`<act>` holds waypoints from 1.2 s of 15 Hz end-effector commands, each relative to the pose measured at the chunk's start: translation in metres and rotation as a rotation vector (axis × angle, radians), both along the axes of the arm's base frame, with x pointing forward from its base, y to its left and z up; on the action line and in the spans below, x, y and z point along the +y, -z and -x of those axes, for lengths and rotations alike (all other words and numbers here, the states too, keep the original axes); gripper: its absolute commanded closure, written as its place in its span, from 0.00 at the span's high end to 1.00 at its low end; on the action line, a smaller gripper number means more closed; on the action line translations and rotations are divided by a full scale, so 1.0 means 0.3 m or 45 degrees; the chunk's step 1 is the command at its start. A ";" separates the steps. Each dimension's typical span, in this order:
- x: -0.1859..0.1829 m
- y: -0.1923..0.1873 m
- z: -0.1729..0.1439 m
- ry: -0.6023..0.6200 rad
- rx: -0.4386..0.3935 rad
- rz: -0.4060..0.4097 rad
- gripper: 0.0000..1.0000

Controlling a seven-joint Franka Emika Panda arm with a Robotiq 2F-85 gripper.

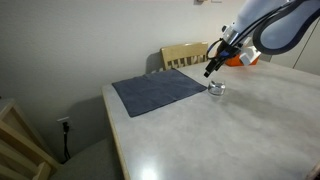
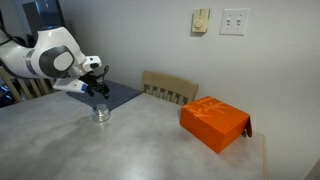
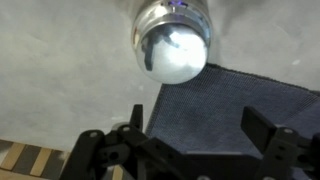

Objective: Remove the lid from the silver container

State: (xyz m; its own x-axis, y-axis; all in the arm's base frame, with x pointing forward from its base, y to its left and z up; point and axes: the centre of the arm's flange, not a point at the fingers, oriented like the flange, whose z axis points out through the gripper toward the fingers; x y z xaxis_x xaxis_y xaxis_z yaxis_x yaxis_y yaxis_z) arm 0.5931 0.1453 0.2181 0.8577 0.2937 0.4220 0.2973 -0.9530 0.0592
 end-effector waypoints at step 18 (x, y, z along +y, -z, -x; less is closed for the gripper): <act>-0.106 -0.082 -0.022 0.724 0.260 -0.309 1.00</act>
State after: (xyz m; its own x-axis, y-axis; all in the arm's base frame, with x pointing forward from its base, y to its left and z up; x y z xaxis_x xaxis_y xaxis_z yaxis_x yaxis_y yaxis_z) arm 0.5997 0.1134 0.2427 0.9210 -0.3137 0.2309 -0.2759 -0.9439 -0.1816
